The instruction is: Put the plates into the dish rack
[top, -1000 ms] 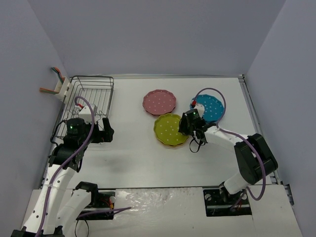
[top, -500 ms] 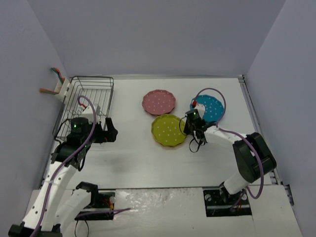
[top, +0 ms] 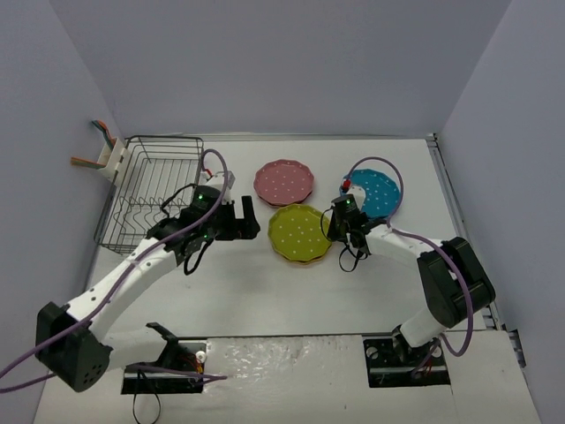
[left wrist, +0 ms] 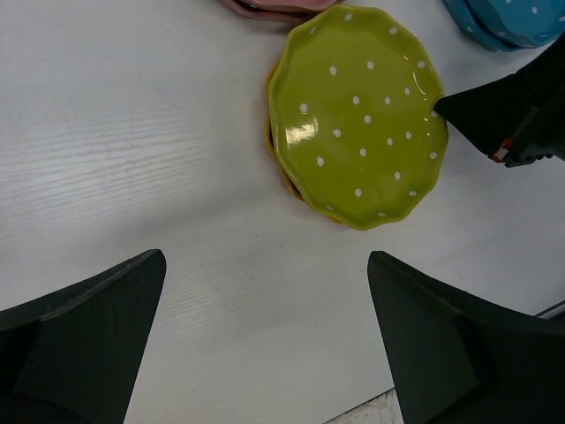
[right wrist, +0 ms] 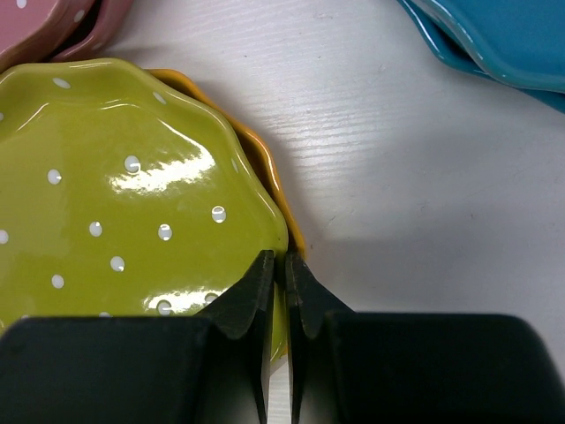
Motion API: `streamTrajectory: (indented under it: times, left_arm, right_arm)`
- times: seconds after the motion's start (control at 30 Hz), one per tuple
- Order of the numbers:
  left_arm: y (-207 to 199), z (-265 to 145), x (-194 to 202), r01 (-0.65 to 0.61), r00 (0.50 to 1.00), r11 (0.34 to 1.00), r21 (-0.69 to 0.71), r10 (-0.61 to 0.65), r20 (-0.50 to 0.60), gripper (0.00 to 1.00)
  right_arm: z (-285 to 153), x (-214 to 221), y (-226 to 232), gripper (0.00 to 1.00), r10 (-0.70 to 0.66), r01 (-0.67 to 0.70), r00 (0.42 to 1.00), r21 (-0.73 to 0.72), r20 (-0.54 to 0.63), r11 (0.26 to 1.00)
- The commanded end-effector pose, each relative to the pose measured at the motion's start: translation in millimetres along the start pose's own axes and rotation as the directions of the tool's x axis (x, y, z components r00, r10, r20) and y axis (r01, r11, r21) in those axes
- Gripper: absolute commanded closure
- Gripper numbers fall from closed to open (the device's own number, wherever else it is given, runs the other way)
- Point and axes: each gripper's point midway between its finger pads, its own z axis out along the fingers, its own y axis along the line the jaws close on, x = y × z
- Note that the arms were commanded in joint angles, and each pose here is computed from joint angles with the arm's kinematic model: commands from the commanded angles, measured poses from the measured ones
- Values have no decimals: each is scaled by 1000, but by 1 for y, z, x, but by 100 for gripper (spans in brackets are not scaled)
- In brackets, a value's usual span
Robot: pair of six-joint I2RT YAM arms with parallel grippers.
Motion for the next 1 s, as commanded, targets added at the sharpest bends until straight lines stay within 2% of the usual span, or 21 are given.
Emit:
streamTrajectory:
  times: [0.0, 0.37, 0.7, 0.97]
  left_arm:
    - [-25, 35, -21, 140, 990, 990, 36, -141, 32, 4]
    - [-24, 103, 1, 233, 971, 972, -13, -233, -60, 15]
    - [-31, 139, -1, 183, 978, 983, 4, -182, -98, 37]
    - [-28, 153, 9, 144, 979, 990, -4, -143, -149, 62]
  right_arm:
    - [-24, -44, 42, 100, 38, -24, 995, -147, 93, 989]
    - [-26, -48, 45, 100, 40, -24, 994, -151, 98, 988]
    - [-21, -41, 40, 100, 31, -16, 995, -150, 99, 988]
    - [-18, -36, 41, 100, 33, -17, 995, -166, 93, 986]
